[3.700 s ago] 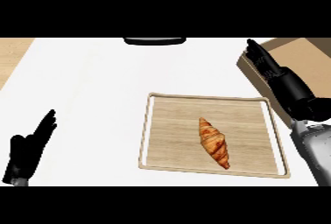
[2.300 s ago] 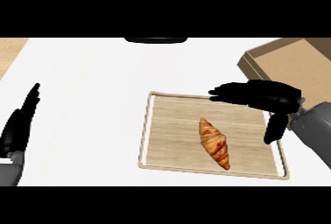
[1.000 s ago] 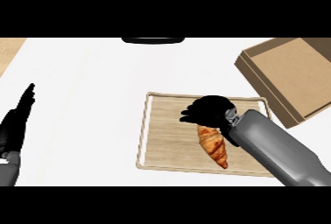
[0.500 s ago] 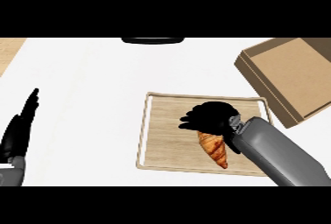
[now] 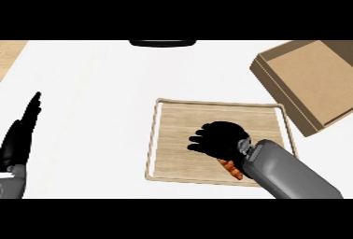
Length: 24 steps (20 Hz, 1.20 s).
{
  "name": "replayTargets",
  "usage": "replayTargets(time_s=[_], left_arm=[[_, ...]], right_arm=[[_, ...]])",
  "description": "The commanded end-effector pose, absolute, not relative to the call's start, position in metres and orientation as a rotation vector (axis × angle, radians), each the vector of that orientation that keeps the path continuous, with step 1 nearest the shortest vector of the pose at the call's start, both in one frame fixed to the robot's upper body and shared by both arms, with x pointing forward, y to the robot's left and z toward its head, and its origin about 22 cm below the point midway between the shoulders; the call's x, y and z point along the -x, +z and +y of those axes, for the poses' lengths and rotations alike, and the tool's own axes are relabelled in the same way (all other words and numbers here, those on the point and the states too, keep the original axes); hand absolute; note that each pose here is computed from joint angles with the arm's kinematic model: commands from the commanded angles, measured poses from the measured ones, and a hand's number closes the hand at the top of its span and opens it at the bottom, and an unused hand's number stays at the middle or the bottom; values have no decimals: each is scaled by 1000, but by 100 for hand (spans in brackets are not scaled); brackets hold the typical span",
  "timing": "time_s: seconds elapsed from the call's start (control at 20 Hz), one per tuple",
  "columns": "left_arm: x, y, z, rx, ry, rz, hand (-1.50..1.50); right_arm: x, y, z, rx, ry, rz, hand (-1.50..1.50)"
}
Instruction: Pick the croissant from the tray and place it in the cardboard box
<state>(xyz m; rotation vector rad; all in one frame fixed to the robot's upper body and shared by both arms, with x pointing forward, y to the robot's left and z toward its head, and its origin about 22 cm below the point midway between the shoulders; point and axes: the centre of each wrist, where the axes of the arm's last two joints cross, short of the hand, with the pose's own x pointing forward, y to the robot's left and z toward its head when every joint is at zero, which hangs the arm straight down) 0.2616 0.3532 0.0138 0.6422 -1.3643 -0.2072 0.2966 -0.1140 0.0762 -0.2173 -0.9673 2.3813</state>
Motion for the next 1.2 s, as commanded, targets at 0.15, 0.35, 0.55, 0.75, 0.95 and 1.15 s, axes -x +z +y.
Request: replayTargets(time_s=[0.15, 0.35, 0.55, 0.75, 0.95, 1.15], left_arm=[[-266, 13, 359, -636, -219, -1361, 0], [-267, 19, 356, -652, -213, -1380, 0], [-259, 23, 357, -618, -206, -1367, 0], [-276, 38, 334, -640, -211, -1380, 0], [-263, 11, 350, -673, -206, -1348, 0], [-246, 13, 383, -735, -118, -1290, 0]], right_arm=[[-303, 74, -117, 265, 2405, -841, -150], [-287, 35, -101, 288, 2376, -878, 150], [-307, 37, -126, 373, 2405, -1105, 150], [-304, 34, -116, 434, 2393, -1226, 150], [-316, 44, -181, 617, 2179, -1293, 150], [-340, 84, -317, 900, 1621, -1154, 150]])
